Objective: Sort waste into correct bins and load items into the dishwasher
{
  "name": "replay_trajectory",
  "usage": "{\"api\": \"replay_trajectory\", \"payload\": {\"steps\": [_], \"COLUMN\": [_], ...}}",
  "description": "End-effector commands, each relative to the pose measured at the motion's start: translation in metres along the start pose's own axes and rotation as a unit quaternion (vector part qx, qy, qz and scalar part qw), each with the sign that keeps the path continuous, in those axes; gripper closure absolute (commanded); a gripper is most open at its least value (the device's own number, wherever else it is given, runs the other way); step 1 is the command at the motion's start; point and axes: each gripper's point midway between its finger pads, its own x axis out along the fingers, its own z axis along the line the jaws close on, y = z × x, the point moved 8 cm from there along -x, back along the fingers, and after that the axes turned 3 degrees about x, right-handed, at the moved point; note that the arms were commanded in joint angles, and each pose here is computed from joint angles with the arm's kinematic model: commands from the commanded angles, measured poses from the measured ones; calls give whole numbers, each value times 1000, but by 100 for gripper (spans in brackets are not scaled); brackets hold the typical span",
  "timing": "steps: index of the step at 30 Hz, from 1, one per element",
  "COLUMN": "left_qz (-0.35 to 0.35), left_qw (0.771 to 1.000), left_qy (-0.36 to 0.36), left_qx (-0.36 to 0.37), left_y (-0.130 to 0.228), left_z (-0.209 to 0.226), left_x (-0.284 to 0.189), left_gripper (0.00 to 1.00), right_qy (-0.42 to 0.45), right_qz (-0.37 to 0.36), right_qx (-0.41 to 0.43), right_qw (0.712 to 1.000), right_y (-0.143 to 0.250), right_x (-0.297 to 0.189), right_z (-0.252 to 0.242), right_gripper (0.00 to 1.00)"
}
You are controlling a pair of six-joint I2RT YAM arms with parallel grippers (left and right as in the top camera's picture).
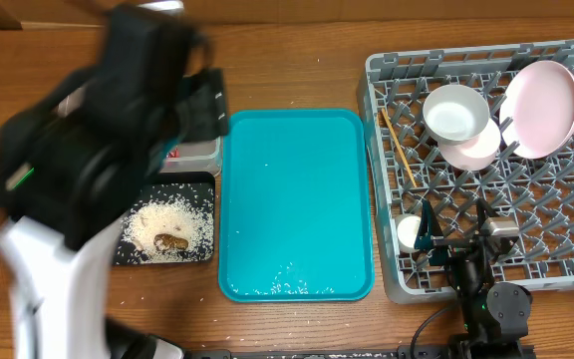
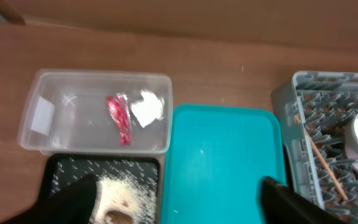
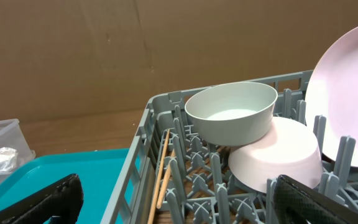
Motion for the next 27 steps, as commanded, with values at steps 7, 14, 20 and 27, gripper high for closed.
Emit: {"api": "replay_trajectory", "payload": {"steps": [7,14,20,27], "left_qz": [-11,35,70,99], "left_qw": [1000,999,996,993], "left_qy": [-19,-39,-50,-59], "left_qx": [-7,-10,0,8], "left_y": [39,61,62,58], "left_z": [42,48,43,36], "left_x": [-44,-30,-9,13], "left_gripper": [0,0,0,0], "right_qy": [-139,-107,-56,-40], "right_qz": [-1,30,186,318], "right_qx": [64,103,75,78], "right_qw": [988,989,978,944], "right_y": [-10,-85,-142,-187], "right_x": [-5,-28,-14,37], "right_z": [27,41,54,67], "right_gripper": [0,0,0,0]}}
